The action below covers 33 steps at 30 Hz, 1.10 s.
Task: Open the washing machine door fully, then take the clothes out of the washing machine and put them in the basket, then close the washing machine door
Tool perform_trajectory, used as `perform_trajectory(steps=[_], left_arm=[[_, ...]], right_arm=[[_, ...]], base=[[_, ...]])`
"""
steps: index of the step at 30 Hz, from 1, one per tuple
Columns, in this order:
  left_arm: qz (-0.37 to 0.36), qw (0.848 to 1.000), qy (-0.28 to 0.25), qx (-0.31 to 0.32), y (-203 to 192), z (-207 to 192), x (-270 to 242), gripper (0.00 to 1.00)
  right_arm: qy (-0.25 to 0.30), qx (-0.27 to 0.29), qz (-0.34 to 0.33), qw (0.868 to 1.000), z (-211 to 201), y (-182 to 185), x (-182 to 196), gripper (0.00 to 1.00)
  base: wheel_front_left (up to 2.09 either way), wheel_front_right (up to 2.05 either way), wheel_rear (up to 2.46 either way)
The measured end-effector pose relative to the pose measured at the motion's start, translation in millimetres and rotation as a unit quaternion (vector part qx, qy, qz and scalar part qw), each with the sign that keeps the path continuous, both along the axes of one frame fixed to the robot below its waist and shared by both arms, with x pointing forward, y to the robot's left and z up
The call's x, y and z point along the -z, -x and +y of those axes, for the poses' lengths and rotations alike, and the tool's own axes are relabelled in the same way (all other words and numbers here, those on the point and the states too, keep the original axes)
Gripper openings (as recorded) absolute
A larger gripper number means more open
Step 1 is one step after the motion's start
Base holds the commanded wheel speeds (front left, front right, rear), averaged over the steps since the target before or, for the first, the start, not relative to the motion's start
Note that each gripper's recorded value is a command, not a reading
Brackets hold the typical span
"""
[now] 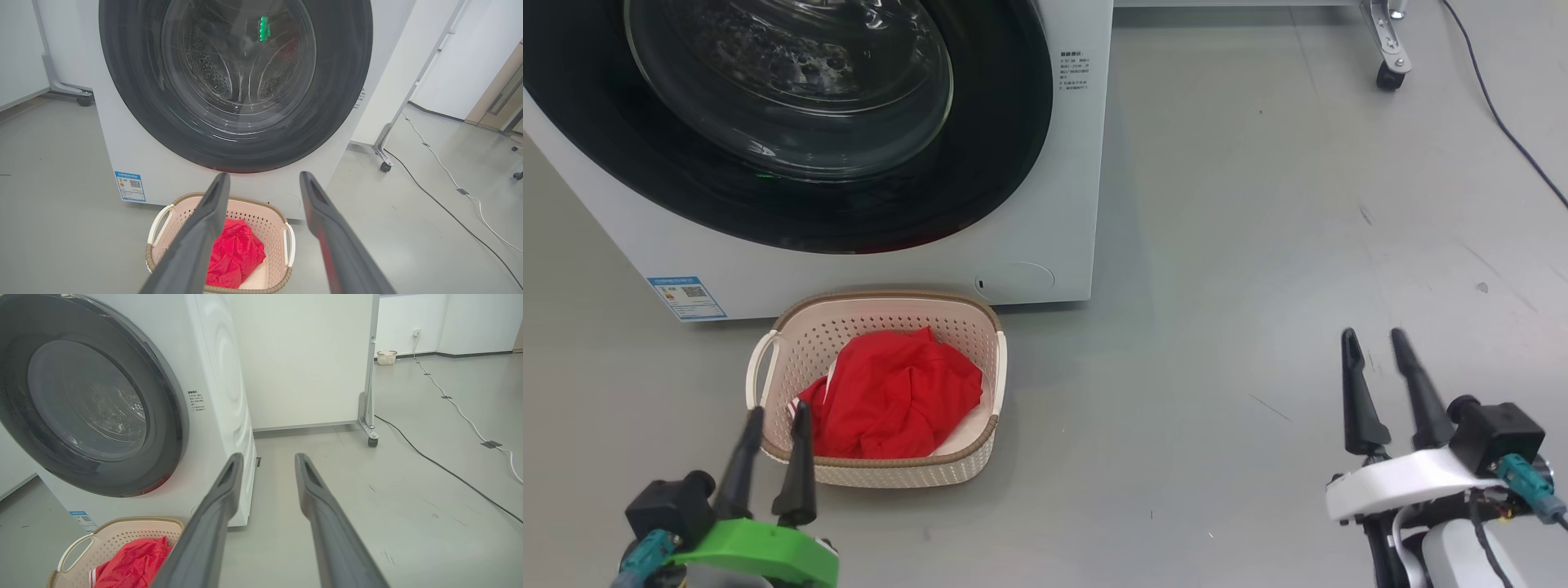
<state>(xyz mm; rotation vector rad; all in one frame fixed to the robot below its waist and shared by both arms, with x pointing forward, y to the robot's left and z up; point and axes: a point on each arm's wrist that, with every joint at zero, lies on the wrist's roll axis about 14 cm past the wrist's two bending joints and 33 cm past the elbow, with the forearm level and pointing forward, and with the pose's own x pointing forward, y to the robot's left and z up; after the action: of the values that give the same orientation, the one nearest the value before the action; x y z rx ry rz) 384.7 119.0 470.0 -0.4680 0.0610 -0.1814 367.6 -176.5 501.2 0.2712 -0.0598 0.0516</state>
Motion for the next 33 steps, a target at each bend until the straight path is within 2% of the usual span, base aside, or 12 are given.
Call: perform_trajectory(steps=[6,17,33], left_arm=[[0.035,0.999,0.005,0.001,9.6,-4.7,20.5,0.0],[0.053,0.996,0.062,-0.021,11.3,3.2,21.3,0.0],[0.074,0.986,0.138,-0.049,11.5,17.0,20.5,0.0]], right_arm=[[-0.014,0.002,0.045,0.999,4.7,12.8,28.4,0.0],[-0.074,0.014,0.053,0.996,1.1,12.0,28.9,0.0],[-0.178,0.036,0.071,0.981,-8.1,10.7,32.4,0.0]], base=[[0.0,0.0,0.0],[0.0,0.0,0.0],[0.0,0.0,0.0]])
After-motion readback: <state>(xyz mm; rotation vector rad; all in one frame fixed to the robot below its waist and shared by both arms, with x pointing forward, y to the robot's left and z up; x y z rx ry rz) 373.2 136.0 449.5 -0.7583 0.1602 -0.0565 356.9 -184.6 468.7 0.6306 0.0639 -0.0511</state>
